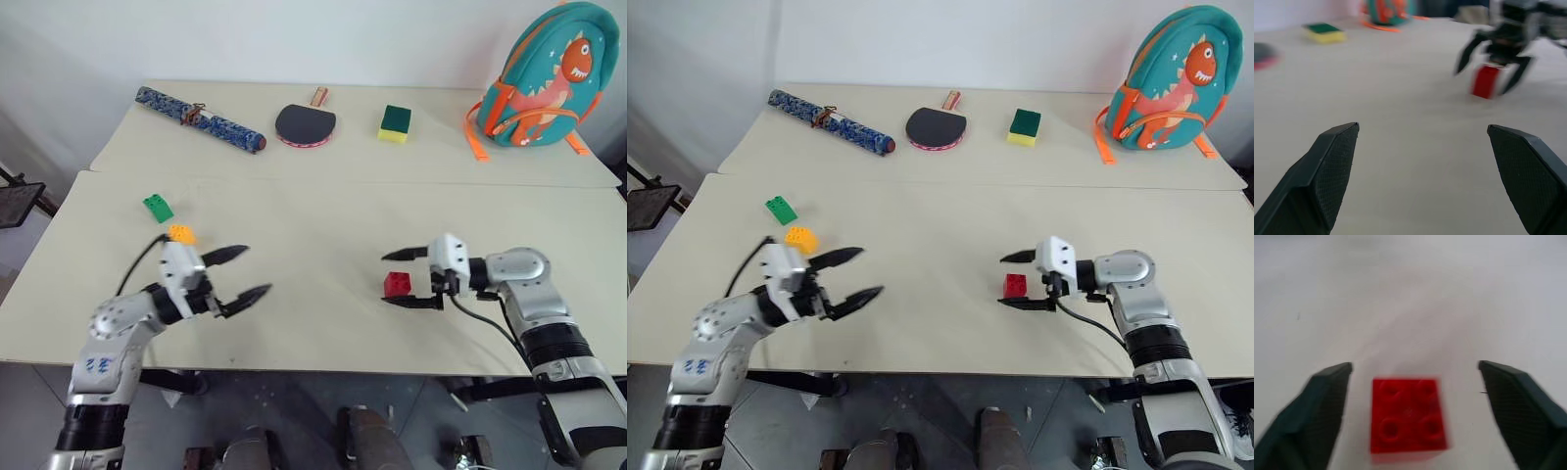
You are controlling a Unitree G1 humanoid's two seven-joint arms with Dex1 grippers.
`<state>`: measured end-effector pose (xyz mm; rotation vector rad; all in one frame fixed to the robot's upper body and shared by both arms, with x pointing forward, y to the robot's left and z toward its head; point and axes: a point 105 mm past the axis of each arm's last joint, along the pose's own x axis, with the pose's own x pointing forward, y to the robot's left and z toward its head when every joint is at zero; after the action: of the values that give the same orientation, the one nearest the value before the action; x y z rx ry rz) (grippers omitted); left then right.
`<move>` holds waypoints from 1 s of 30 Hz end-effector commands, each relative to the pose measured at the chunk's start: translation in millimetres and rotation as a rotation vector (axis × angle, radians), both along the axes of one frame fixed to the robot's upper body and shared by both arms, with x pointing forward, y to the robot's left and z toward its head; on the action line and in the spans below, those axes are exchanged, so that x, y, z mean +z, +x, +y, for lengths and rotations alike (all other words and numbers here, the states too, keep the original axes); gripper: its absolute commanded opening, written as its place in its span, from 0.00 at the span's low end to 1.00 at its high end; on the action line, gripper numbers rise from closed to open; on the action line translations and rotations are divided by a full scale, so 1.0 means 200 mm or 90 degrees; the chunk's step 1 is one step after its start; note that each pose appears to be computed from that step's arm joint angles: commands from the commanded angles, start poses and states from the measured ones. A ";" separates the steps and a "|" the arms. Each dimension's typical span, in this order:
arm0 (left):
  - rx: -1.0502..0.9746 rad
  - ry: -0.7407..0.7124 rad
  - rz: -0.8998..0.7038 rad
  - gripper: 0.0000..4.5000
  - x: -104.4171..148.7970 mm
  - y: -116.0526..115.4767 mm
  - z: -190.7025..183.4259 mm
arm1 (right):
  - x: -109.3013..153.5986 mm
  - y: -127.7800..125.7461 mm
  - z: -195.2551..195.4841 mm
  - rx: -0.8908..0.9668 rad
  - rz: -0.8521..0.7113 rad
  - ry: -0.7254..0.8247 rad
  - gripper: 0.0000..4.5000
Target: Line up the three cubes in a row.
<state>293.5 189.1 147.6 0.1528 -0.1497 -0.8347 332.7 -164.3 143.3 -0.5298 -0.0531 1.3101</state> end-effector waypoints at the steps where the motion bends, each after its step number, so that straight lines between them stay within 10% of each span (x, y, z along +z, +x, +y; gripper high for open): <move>1: 0.151 -0.032 -0.052 1.00 0.03 -0.02 0.20 | 0.17 -0.06 -0.03 0.002 -0.048 0.097 0.99; 5: 0.445 -0.097 -0.020 1.00 -0.15 -0.22 0.58 | 0.33 -0.09 -0.09 -0.096 -0.081 0.312 0.99; 11: 0.574 -0.164 0.013 1.00 -0.25 -0.35 0.73 | 0.23 -0.21 -0.11 -0.108 -0.122 0.266 0.99; 22: 0.465 -0.153 -0.051 1.00 0.16 0.17 0.69 | 0.13 -0.25 -0.08 -0.087 -0.108 0.207 0.99; 30: 0.527 -0.082 0.017 1.00 0.19 0.48 0.69 | 0.14 -0.28 -0.04 -0.082 -0.087 0.216 0.99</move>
<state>383.8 321.2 178.0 0.0350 -0.1127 -0.0567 281.7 -174.2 162.0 -0.3154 -0.3156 1.1017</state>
